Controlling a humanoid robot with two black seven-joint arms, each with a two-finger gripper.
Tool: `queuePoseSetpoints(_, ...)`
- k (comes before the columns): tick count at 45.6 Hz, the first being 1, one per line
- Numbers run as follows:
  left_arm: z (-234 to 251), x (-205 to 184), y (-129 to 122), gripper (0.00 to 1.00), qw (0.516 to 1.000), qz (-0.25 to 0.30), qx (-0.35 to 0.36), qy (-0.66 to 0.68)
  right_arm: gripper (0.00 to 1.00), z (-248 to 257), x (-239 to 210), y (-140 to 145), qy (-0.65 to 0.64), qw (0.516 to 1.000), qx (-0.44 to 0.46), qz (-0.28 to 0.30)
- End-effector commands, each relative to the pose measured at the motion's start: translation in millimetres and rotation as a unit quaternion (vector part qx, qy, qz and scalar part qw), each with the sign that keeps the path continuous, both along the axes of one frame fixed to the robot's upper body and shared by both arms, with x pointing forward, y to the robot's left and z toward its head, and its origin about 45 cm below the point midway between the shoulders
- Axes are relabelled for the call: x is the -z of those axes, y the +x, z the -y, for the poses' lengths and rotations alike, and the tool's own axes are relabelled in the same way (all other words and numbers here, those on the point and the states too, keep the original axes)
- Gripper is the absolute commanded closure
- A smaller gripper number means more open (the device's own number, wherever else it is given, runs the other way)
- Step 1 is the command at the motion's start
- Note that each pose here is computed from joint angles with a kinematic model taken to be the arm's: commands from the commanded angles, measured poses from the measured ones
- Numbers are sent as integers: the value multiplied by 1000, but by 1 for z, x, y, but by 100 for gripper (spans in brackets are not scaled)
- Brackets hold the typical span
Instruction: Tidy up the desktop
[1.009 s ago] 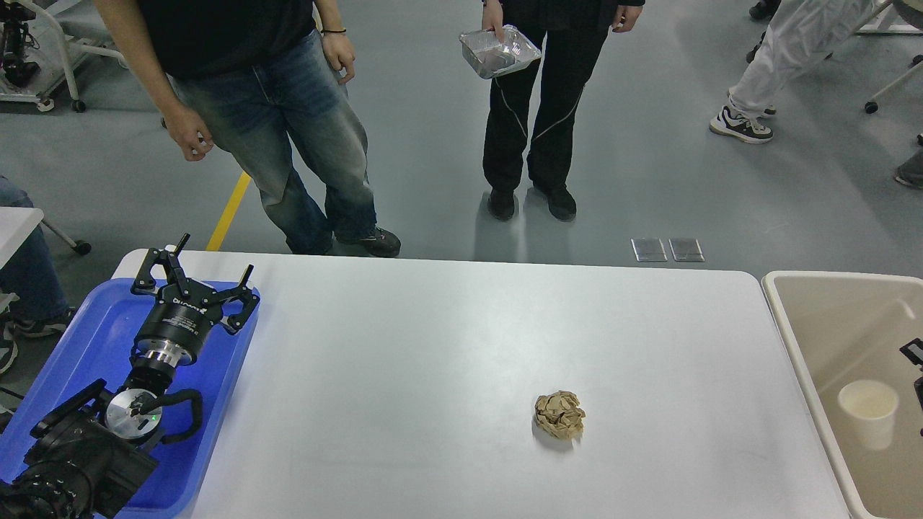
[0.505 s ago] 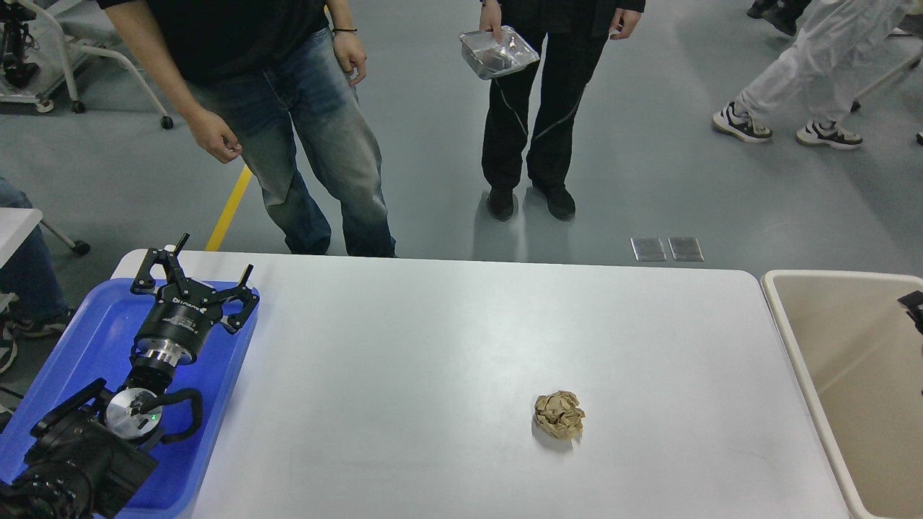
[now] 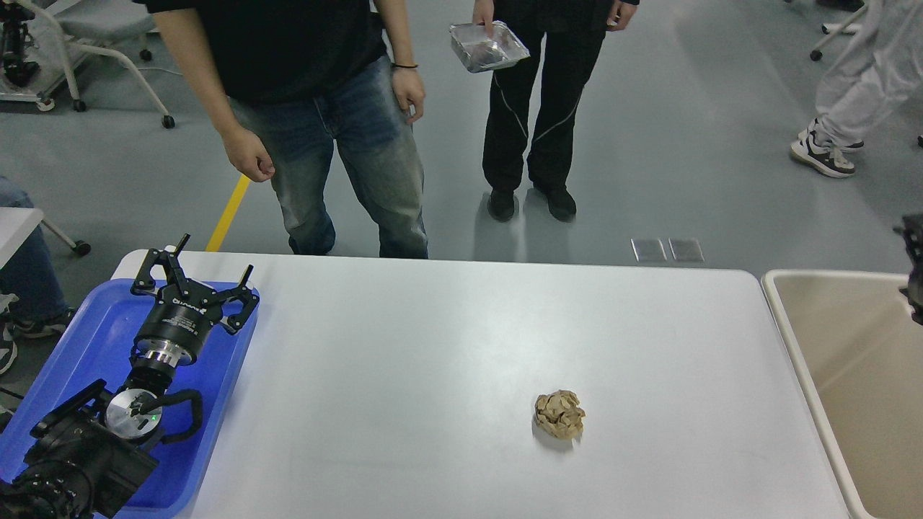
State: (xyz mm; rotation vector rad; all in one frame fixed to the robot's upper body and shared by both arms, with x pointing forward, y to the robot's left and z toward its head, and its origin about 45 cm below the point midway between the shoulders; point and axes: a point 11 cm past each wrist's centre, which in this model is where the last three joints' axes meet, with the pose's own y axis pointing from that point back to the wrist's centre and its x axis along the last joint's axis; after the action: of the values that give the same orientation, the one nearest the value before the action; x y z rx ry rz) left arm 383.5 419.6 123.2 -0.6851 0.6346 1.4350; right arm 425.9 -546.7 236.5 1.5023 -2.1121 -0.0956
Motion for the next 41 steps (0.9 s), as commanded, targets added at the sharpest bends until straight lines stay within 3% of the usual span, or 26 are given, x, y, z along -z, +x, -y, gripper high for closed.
queuePoseSetpoints(1,0,0,0,0,1000,0,0,0,0,-24,-51,21,60,983,-41,168)
queuePoseSetpoints(6,0,0,0,0,1000,0,0,0,0,-32,-61,22,66,972,-57,218)
queuePoseSetpoints(15,0,0,0,0,1000,0,0,0,0,-42,-52,16,84,962,-69,251)
queuePoseSetpoints(41,0,0,0,0,1000,0,0,0,0,-102,26,-8,276,917,-37,286)
